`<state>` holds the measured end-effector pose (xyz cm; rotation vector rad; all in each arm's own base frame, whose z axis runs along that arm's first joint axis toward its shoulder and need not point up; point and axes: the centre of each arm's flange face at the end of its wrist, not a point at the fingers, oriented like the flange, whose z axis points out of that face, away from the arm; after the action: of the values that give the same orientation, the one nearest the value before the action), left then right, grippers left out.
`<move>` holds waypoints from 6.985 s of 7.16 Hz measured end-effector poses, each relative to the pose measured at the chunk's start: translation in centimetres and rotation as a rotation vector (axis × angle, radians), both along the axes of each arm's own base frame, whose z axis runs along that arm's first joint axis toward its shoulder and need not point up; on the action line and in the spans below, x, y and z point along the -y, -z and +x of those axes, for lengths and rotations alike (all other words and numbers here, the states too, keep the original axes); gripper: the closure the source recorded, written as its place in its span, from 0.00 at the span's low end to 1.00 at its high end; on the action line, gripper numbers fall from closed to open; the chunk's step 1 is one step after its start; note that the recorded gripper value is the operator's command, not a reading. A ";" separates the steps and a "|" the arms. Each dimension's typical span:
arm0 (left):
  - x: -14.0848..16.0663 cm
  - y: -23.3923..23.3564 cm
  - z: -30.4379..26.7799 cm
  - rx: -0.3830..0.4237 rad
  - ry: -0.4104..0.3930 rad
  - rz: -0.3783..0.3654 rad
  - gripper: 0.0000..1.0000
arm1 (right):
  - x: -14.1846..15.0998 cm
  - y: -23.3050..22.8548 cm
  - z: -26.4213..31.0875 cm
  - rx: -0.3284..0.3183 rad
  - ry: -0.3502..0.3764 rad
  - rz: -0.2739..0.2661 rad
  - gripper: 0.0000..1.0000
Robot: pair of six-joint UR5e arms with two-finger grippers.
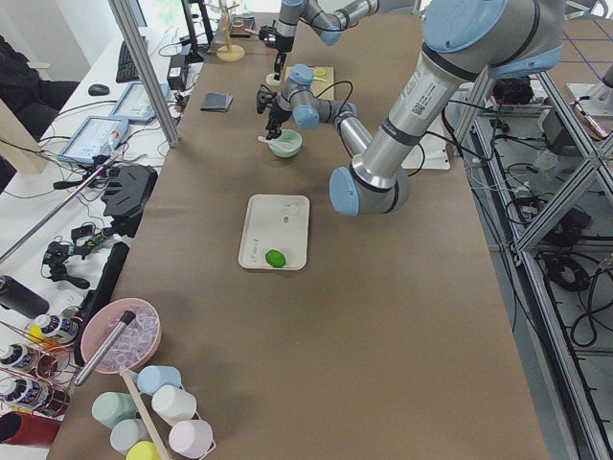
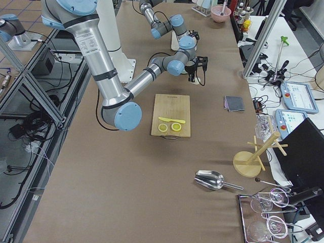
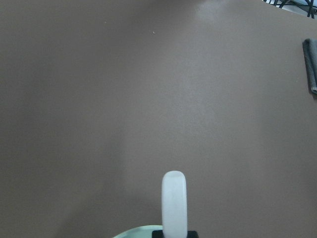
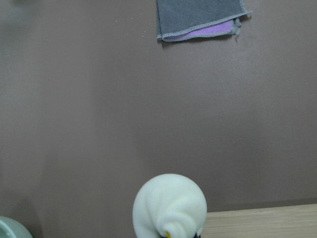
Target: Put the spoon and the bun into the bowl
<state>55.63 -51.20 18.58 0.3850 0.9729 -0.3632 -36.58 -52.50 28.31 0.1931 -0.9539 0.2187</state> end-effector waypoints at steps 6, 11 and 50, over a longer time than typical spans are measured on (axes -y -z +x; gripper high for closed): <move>9.5 -10.9 -24.3 0.261 -0.137 0.229 0.02 | -2.0 12.6 -16.3 0.008 -0.044 0.004 1.00; 12.6 -14.4 -34.1 0.298 -0.166 0.233 0.02 | -8.1 14.6 -22.0 0.018 0.001 0.030 0.00; -3.1 -42.9 -64.6 0.238 -0.267 -0.046 0.02 | -1.7 -34.0 41.5 -0.231 0.251 -0.075 0.00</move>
<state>-8.99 -48.07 61.50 0.2459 0.7695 -0.0933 4.90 -50.75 62.32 0.0271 -0.7302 0.0000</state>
